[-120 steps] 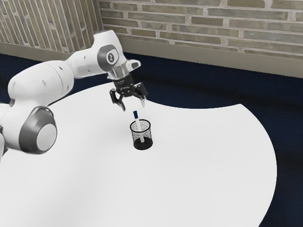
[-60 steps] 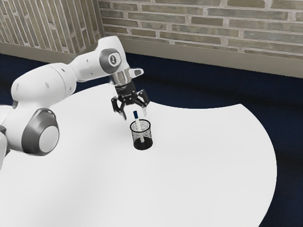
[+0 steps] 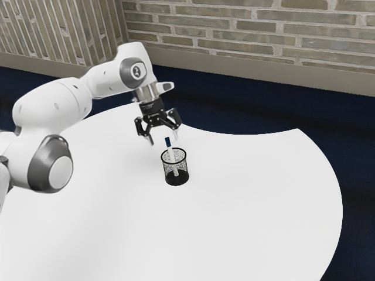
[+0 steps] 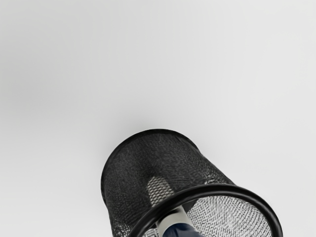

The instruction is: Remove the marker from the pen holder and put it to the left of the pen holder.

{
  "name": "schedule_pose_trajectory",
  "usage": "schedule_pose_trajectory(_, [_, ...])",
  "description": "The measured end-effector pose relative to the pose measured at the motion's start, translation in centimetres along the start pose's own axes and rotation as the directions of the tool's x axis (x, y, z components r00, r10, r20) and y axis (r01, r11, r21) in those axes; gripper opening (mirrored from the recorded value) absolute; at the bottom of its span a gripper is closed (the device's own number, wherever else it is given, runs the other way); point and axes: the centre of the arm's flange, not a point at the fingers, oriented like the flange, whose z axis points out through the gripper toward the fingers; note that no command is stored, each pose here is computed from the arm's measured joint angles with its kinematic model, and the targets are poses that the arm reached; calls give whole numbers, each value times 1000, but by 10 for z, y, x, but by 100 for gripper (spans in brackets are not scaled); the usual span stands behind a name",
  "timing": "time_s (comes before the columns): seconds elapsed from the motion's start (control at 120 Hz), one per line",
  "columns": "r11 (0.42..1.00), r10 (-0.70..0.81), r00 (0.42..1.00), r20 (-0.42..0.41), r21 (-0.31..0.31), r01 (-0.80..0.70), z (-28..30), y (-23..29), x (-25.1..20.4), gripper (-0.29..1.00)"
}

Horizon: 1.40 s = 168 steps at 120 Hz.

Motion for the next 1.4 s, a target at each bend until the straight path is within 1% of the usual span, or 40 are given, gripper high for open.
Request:
schedule_pose_trajectory(0.25, [1000,-13,1000,-1,-1,13,8,-8,7,70])
schedule_pose_trajectory(0.483, [1000,-11,1000,-18,-4,11,-3,-7,6,70])
schedule_pose_trajectory(0.717, [1000,7,1000,-13,0,-7,3,8,2,69])
schedule_pose_trajectory(0.767, [1000,7,1000,-13,0,-7,3,8,2,64])
schedule_pose_trajectory(0.95, [1000,9,1000,-25,7,-9,-2,9,2,30])
schedule_pose_trajectory(1.075, [1000,8,1000,-23,8,-8,-1,11,1,13])
schedule_pose_trajectory(1.208, [1000,7,1000,-22,11,-7,0,15,0,3])
schedule_pose_trajectory(1.333, [1000,5,1000,-25,13,-5,-3,17,-2,-2])
schedule_pose_trajectory(1.4, [1000,7,999,-36,15,-7,-14,19,-6,-3])
